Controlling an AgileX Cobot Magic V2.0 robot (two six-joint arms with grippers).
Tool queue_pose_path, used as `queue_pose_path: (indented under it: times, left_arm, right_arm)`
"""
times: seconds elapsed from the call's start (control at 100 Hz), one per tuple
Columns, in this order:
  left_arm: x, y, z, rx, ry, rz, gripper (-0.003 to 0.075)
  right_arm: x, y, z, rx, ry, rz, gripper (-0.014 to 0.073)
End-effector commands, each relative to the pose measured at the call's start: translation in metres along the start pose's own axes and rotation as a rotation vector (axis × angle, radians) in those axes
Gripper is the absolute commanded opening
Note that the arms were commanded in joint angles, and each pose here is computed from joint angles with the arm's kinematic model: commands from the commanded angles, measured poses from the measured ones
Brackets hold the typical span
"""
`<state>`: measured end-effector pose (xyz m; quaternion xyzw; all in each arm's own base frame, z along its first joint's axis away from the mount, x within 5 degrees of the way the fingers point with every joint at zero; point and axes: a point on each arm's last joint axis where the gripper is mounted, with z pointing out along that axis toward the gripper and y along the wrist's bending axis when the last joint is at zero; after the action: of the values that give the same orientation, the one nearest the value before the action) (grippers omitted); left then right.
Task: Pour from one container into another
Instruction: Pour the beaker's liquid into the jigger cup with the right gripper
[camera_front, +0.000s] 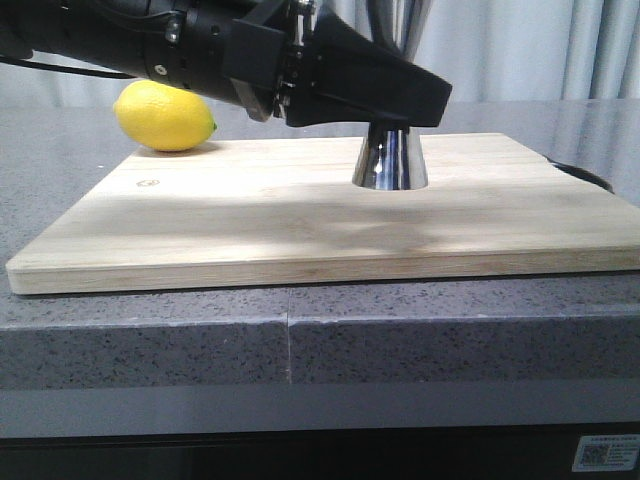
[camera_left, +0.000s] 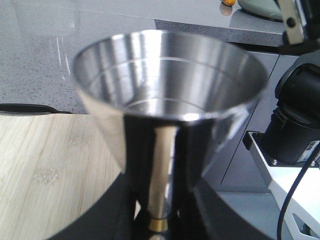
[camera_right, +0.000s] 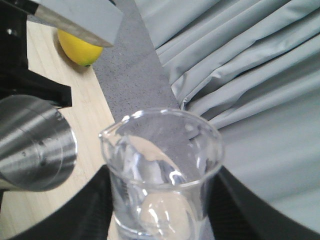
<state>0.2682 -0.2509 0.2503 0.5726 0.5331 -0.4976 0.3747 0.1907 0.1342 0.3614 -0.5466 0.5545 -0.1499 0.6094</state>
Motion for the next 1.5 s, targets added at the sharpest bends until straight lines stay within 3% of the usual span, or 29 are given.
queue_pose_path:
  times: [0.0,1.49]
  left_arm:
    - [-0.0354,-0.0147,-0.006,0.062,-0.129,0.051,0.0033]
    - [-0.0351,-0.0145,-0.006,0.06,-0.126,0.052,0.0033]
  right_arm:
    - [-0.0131,-0.0157,-0.0095,0.064,-0.087,-0.033,0.0205]
    - [-0.0152,-0.0165,-0.0098,0.079,-0.106,-0.127,0.0205]
